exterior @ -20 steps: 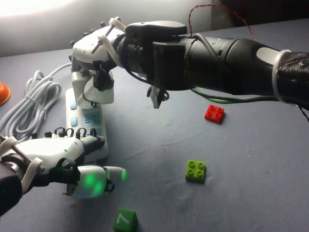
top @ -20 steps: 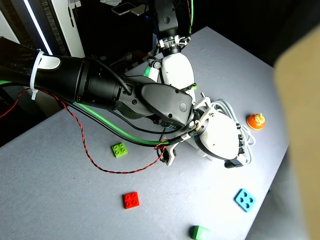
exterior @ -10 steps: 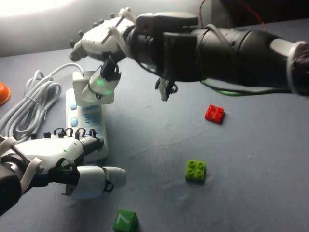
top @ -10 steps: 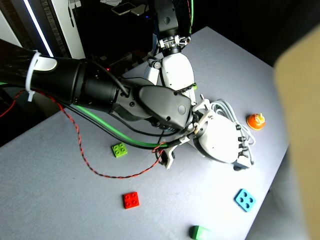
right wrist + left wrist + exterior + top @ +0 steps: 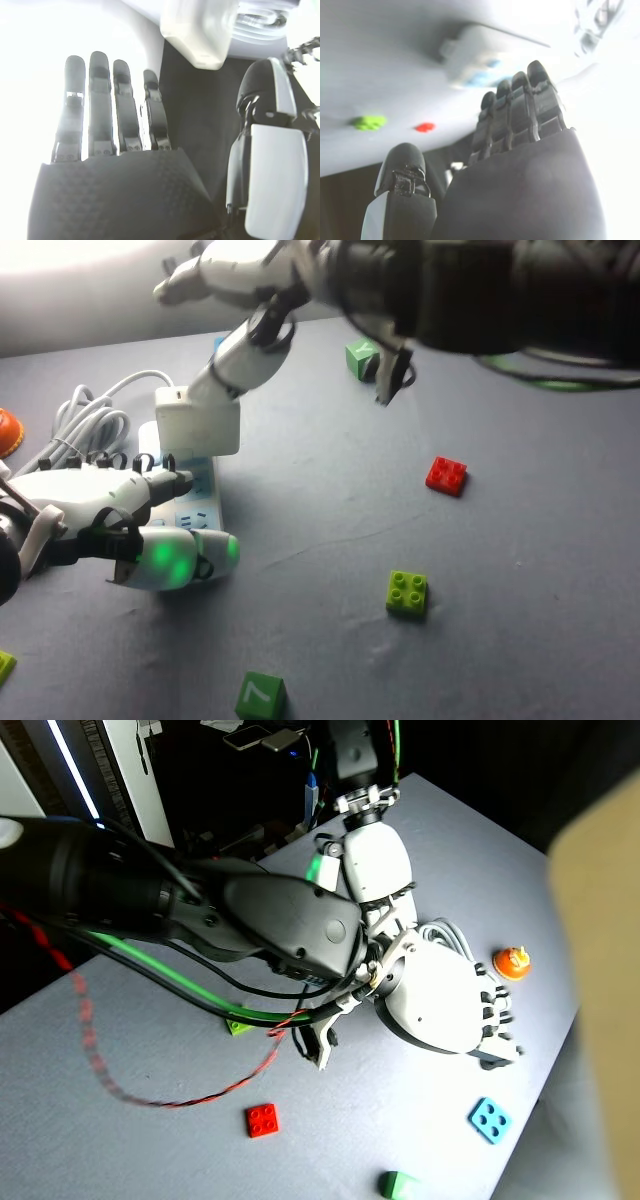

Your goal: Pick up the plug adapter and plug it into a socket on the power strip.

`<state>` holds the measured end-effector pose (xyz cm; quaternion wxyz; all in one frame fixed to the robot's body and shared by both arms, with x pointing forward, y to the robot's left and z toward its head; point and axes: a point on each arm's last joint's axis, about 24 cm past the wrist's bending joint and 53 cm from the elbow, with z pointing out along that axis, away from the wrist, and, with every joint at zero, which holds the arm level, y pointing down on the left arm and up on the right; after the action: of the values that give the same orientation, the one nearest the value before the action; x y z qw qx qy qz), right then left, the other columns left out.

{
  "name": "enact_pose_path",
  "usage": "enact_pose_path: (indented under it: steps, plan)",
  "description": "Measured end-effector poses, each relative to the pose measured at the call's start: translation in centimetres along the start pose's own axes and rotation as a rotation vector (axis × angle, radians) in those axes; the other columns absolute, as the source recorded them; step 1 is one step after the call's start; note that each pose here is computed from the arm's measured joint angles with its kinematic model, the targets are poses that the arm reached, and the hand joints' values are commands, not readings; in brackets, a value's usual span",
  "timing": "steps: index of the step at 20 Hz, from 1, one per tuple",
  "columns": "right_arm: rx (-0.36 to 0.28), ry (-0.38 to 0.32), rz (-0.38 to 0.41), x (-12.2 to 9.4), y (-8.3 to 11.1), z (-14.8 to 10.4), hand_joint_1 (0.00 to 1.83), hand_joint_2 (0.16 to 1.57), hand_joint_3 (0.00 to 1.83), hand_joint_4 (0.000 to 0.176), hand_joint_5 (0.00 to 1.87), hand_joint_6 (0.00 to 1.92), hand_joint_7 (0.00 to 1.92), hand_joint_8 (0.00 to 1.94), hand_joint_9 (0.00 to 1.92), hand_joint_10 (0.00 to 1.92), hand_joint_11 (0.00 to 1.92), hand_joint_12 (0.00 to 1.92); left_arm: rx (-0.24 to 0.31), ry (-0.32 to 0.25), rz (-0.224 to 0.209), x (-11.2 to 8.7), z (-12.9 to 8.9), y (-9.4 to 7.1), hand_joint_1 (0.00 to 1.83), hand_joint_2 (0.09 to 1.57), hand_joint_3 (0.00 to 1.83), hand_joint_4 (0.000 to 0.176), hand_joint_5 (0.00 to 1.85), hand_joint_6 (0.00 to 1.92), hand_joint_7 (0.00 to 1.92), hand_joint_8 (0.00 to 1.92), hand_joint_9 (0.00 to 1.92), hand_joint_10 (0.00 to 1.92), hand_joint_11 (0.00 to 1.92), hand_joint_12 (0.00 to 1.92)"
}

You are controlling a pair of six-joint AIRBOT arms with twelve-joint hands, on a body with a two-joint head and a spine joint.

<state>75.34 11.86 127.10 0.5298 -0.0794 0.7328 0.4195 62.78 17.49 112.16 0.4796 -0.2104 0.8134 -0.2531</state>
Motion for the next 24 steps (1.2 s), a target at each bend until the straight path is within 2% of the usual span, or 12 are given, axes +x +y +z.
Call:
enact_pose_path:
  steps: [3, 6, 7, 10, 13, 15, 17, 19, 21, 22, 23, 24]
  plan:
    - [-0.014, -0.019, -0.037, -1.6, 0.1, -2.7, 0.53, 0.97, 0.00, 0.067, 0.29, 0.00, 0.34, 0.01, 0.37, 0.00, 0.00, 1.03, 0.030, -0.003, 0.020, -0.9, 0.0, -0.9, 0.00, 1.23, 0.00, 0.000, 0.08, 0.00, 0.08, 0.00, 0.07, 0.00, 0.00, 0.30]
    - [-0.033, -0.019, -0.066, -1.8, 0.4, -5.3, 0.54, 0.97, 0.00, 0.065, 0.31, 0.01, 0.36, 0.01, 0.37, 0.00, 0.00, 1.01, 0.042, -0.035, 0.018, -2.7, -0.1, -1.2, 0.00, 1.23, 0.00, 0.000, 0.09, 0.01, 0.12, 0.01, 0.11, 0.01, 0.00, 0.38]
    - [-0.042, -0.026, -0.065, -2.3, 0.8, -6.3, 0.51, 0.99, 0.01, 0.057, 0.31, 0.00, 0.36, 0.00, 0.39, 0.01, 0.00, 1.03, 0.048, -0.043, 0.022, -3.2, 0.0, -1.4, 0.00, 1.23, 0.00, 0.000, 0.10, 0.01, 0.13, 0.01, 0.13, 0.01, 0.00, 0.43]
    - [-0.057, -0.037, -0.060, -2.9, 1.4, -9.1, 0.52, 0.99, 0.00, 0.000, 0.35, 0.01, 0.39, 0.01, 0.42, 0.02, 0.00, 1.04, 0.072, -0.066, 0.027, -4.6, -0.1, -2.1, 0.00, 1.23, 0.00, 0.000, 0.13, 0.01, 0.17, 0.01, 0.16, 0.02, 0.00, 0.48]
    - [-0.039, -0.023, -0.059, -1.9, 1.0, -11.8, 0.54, 1.00, 0.00, 0.000, 0.51, 0.01, 0.52, 0.01, 0.54, 0.02, 0.11, 1.05, 0.079, -0.088, 0.027, -5.9, 0.0, -2.3, 0.00, 1.22, 0.00, 0.000, 0.14, 0.00, 0.19, 0.01, 0.18, 0.01, 0.00, 0.51]
    - [-0.023, -0.017, -0.063, -1.4, 1.1, -12.7, 0.52, 1.02, 0.00, 0.000, 0.64, 0.01, 0.66, 0.01, 0.67, 0.03, 0.18, 1.11, 0.088, -0.099, 0.030, -6.6, 0.0, -2.5, 0.01, 1.21, 0.00, 0.000, 0.25, 0.00, 0.39, 0.01, 0.41, 0.01, 0.02, 0.91]
    - [-0.008, -0.008, -0.065, -0.7, 1.4, -13.6, 0.51, 1.05, 0.00, 0.000, 0.76, 0.03, 0.78, 0.03, 0.79, 0.07, 0.32, 1.26, 0.089, -0.114, 0.033, -7.4, 0.0, -2.5, 0.08, 1.21, 0.00, 0.000, 0.41, 0.01, 0.64, 0.02, 0.69, 0.07, 0.25, 1.03]
    - [-0.016, 0.001, -0.050, 0.0, 2.1, -14.5, 0.56, 1.08, 0.00, 0.000, 0.94, 0.05, 0.95, 0.10, 0.72, 0.70, 0.46, 1.53, 0.091, -0.135, 0.048, -8.3, 0.0, -2.5, 0.16, 1.24, 0.00, 0.000, 0.70, 0.02, 0.90, 0.07, 0.91, 0.17, 0.46, 1.07]
    - [-0.023, 0.015, -0.047, 0.8, 2.4, -15.5, 0.54, 1.14, 0.00, 0.000, 0.77, 0.97, 0.90, 0.83, 0.74, 1.26, 0.63, 1.72, 0.134, -0.166, 0.086, -9.5, 0.0, -3.4, 0.25, 1.30, 0.00, 0.000, 0.96, 0.04, 1.09, 0.11, 0.90, 0.61, 0.56, 1.23]
    - [-0.024, 0.019, -0.049, 1.0, 2.5, -15.8, 0.51, 1.18, 0.01, 0.000, 0.77, 1.23, 0.94, 1.11, 0.85, 1.39, 0.76, 1.73, 0.138, -0.171, 0.086, -9.8, 0.0, -3.5, 0.31, 1.33, 0.00, 0.000, 0.90, 0.50, 1.04, 0.53, 0.90, 0.98, 0.70, 1.33]
    - [-0.019, 0.029, -0.050, 1.6, 2.3, -16.2, 0.50, 1.21, 0.01, 0.000, 0.76, 1.52, 0.92, 1.48, 0.90, 1.64, 0.84, 1.85, 0.143, -0.170, 0.091, -9.9, 0.0, -3.5, 0.39, 1.33, 0.00, 0.000, 0.82, 1.14, 0.98, 1.06, 0.93, 1.30, 0.80, 1.50]
    - [-0.012, 0.039, -0.056, 2.1, 2.0, -16.5, 0.51, 1.22, 0.00, 0.000, 0.76, 1.71, 0.91, 1.72, 0.93, 1.84, 0.94, 1.91, 0.144, -0.167, 0.091, -10.0, 0.1, -3.4, 0.40, 1.35, 0.00, 0.000, 0.79, 1.45, 0.96, 1.36, 0.94, 1.52, 0.83, 1.66]
